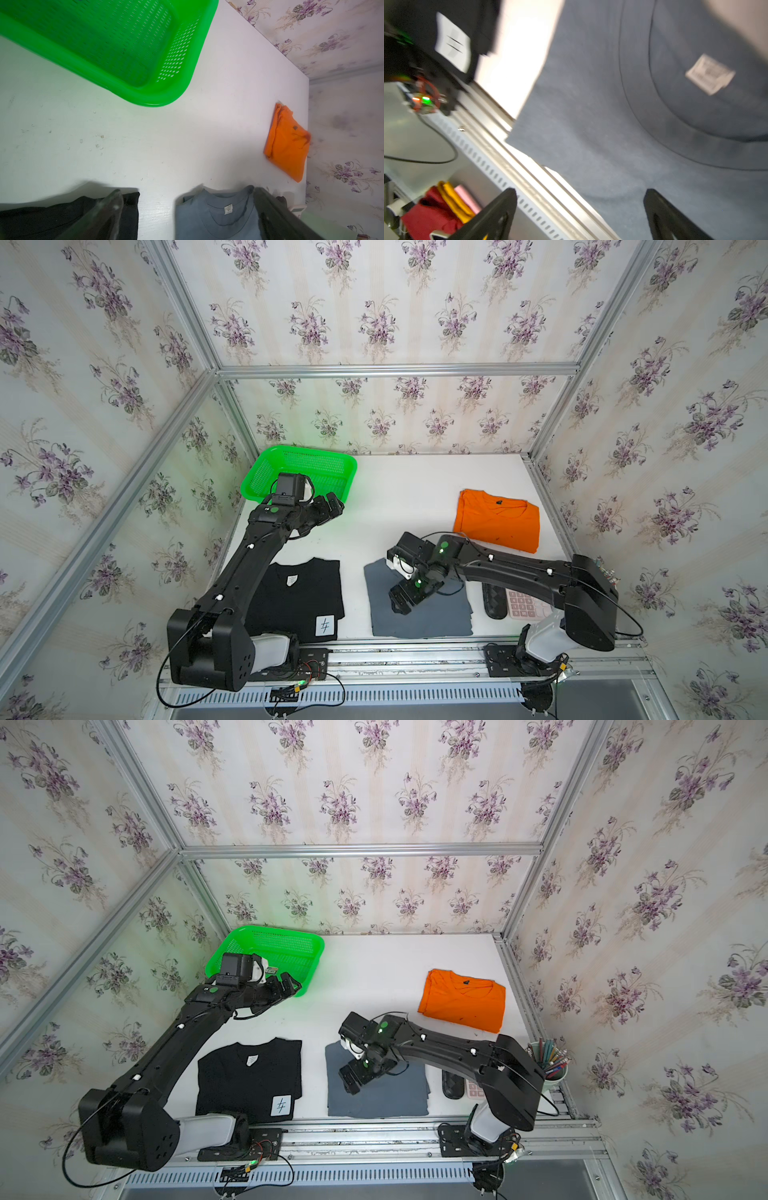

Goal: Put the folded t-shirts into the basket
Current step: Move the T-shirt to the center of the board, then move the bin to the center of the board.

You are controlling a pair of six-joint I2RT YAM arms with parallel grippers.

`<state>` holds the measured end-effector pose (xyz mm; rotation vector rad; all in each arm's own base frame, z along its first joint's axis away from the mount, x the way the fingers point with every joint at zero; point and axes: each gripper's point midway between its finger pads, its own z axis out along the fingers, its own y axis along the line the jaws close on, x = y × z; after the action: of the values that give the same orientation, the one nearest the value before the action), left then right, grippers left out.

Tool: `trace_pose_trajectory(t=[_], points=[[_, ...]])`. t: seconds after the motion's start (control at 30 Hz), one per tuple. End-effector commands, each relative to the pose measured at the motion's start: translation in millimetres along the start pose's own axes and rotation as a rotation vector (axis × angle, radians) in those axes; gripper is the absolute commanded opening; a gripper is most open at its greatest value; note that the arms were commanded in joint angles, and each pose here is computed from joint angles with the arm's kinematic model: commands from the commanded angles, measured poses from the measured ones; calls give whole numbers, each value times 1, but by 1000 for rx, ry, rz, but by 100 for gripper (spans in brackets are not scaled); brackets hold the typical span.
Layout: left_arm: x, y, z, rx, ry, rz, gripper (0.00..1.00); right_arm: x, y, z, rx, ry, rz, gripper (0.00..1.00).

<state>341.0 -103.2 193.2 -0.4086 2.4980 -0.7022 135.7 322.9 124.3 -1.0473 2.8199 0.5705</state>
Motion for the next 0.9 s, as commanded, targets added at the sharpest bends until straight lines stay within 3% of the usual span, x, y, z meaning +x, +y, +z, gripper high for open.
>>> trace_pose_trajectory(t=[0.0, 0.23, 0.37, 0.53, 0.67, 0.87], points=[[-1, -6, -1, 29, -1, 1, 99, -32, 0, -37, 91, -103, -49, 100], [-5, 2, 7, -20, 10, 22, 99, -121, -11, -78, 365, -264, -209, 100], [-7, 12, 13, -71, 14, 54, 100, -160, -13, -91, 443, -370, -276, 100], [-14, 19, 16, -109, -17, 93, 99, -193, -19, -94, 481, -399, -339, 100], [-22, 26, 17, -148, -58, 86, 99, -223, -43, -103, 647, -406, -385, 100], [-33, 20, 9, -132, -127, 22, 99, -252, -45, -108, 602, -484, -407, 100]])
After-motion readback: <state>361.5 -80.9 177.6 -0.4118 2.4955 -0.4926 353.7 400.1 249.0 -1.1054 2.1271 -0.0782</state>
